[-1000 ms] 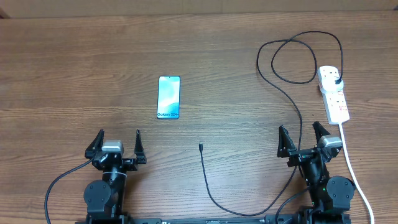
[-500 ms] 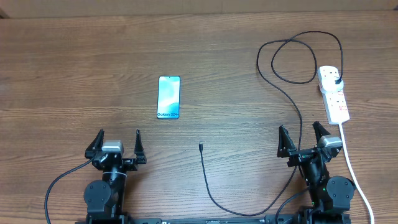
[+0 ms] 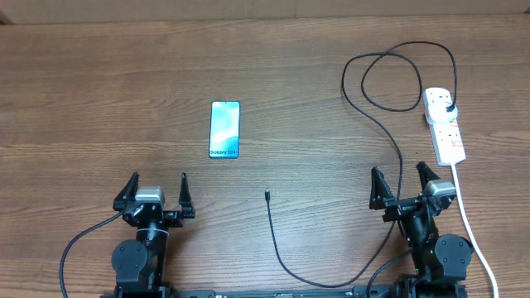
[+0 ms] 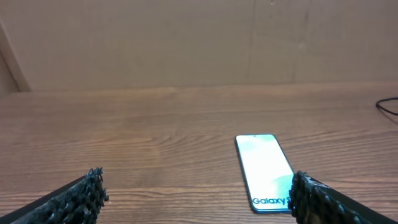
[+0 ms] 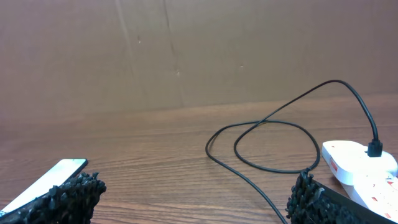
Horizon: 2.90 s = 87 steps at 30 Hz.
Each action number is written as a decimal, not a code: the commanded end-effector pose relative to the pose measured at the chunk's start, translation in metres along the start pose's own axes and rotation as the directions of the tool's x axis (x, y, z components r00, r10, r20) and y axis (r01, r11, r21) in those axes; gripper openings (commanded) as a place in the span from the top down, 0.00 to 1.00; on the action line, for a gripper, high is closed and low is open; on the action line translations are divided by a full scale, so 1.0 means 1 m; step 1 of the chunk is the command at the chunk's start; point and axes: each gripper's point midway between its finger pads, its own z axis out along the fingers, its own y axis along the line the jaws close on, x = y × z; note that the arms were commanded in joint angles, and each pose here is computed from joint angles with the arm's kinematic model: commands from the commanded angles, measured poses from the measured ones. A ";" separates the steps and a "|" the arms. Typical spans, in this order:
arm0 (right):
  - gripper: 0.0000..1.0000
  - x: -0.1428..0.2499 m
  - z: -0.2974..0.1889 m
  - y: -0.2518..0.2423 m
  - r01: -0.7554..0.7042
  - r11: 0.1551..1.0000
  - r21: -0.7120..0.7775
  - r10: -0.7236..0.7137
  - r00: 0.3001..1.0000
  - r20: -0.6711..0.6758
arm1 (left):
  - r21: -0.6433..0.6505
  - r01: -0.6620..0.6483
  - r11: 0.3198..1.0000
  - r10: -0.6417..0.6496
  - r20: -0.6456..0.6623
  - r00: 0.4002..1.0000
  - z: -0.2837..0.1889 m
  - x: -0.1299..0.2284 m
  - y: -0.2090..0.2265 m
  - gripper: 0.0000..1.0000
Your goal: Plug charger to phone and switch on socket
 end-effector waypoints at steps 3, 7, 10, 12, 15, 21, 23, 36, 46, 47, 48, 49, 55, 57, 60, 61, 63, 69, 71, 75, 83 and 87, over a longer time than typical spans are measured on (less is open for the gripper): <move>0.00 0.002 0.000 0.000 0.002 1.000 -0.002 -0.002 1.000 0.004 | 0.117 0.078 0.990 -0.082 0.029 0.996 -0.008 -0.025 -0.020 0.01; 0.00 0.002 0.000 0.000 0.001 1.000 -0.002 -0.001 1.000 0.004 | 0.144 0.117 0.983 -0.123 0.034 0.992 -0.020 -0.053 -0.025 0.00; 0.00 0.002 0.000 0.000 0.002 1.000 -0.002 -0.002 1.000 0.004 | 0.173 0.120 0.978 -0.128 0.038 0.991 -0.033 -0.077 -0.030 0.00; 0.00 0.002 0.000 0.000 0.001 1.000 -0.002 -0.001 1.000 0.004 | 0.174 0.142 0.975 -0.148 0.027 0.989 -0.039 -0.090 -0.031 0.00; 0.00 0.002 0.000 0.000 0.002 1.000 -0.002 -0.001 1.000 0.004 | 0.170 0.160 0.972 -0.160 -0.013 0.987 -0.045 -0.110 -0.031 0.00; 0.00 0.002 0.000 0.000 0.002 1.000 -0.002 -0.001 1.000 0.004 | 0.207 0.200 0.958 -0.154 -0.219 0.964 -0.039 -0.130 -0.044 0.00; 0.00 0.002 0.000 0.000 0.001 1.000 -0.001 -0.001 1.000 0.004 | 0.239 0.214 0.947 -0.130 -0.326 0.936 -0.034 -0.133 -0.052 0.00; 0.00 0.002 0.000 0.000 0.002 1.000 -0.002 -0.001 1.000 0.004 | 0.173 0.295 0.940 -0.098 -0.689 0.718 0.003 -0.144 -0.055 0.00; 0.00 0.002 0.000 0.000 0.002 1.000 -0.002 -0.001 1.000 0.004 | 0.021 0.360 0.933 -0.147 -0.890 0.433 0.011 -0.092 -0.053 0.01; 0.00 0.002 0.000 0.000 0.001 1.000 -0.001 -0.001 1.000 0.004 | 0.012 0.361 0.932 -0.147 -0.900 0.410 0.012 -0.087 -0.053 0.00; 0.00 0.002 0.000 0.000 0.002 1.000 -0.002 -0.001 1.000 0.004 | 0.005 0.362 0.932 -0.148 -0.907 0.393 0.014 -0.083 -0.053 0.00; 0.00 0.002 0.000 0.000 0.001 1.000 -0.002 -0.001 1.000 0.004 | 0.001 0.363 0.932 -0.148 -0.912 0.382 0.016 -0.080 -0.053 0.01; 0.00 0.002 0.000 0.000 0.002 1.000 -0.002 -0.001 1.000 0.004 | -0.147 0.402 0.904 -0.267 -0.928 0.261 0.030 -0.060 -0.053 0.00; 0.00 0.002 0.000 0.000 0.002 1.000 -0.002 -0.002 1.000 0.004 | -0.160 0.402 0.902 -0.273 -0.930 0.244 0.036 -0.054 -0.052 0.00; 0.00 0.002 0.000 0.000 0.002 1.000 -0.001 -0.002 1.000 0.004 | -0.161 0.401 0.902 -0.273 -0.932 0.240 0.050 -0.045 -0.052 0.00; 0.00 0.002 0.000 0.000 0.002 1.000 -0.002 -0.001 1.000 0.004 | -0.162 0.401 0.901 -0.273 -0.932 0.238 0.055 -0.042 -0.052 0.01; 0.00 0.002 0.000 0.000 0.002 1.000 -0.002 -0.001 1.000 0.004 | -0.166 0.403 0.900 -0.273 -0.935 0.225 0.061 -0.036 -0.052 0.01; 0.00 0.002 0.000 0.000 0.002 1.000 -0.002 -0.001 1.000 0.004 | -0.183 0.396 0.900 -0.274 -0.944 0.186 0.077 -0.015 -0.051 0.00; 0.00 0.002 0.000 0.000 0.002 1.000 -0.002 -0.001 1.000 0.004 | -0.182 0.392 0.902 -0.274 -0.943 0.191 0.085 -0.009 -0.050 0.01; 0.00 0.002 0.000 0.000 0.002 1.000 -0.002 -0.002 1.000 0.004 | -0.233 0.395 0.888 -0.314 -0.937 0.153 0.096 0.006 -0.050 0.00; 0.00 0.002 0.000 0.000 0.002 1.000 -0.002 -0.002 1.000 0.004 | -0.212 0.336 0.918 -0.262 -0.958 0.112 0.106 0.038 -0.062 0.01; 0.00 0.002 0.000 0.000 0.001 1.000 -0.002 -0.001 1.000 0.004 | -0.183 0.262 0.948 -0.223 -0.965 0.135 0.110 0.048 -0.070 0.00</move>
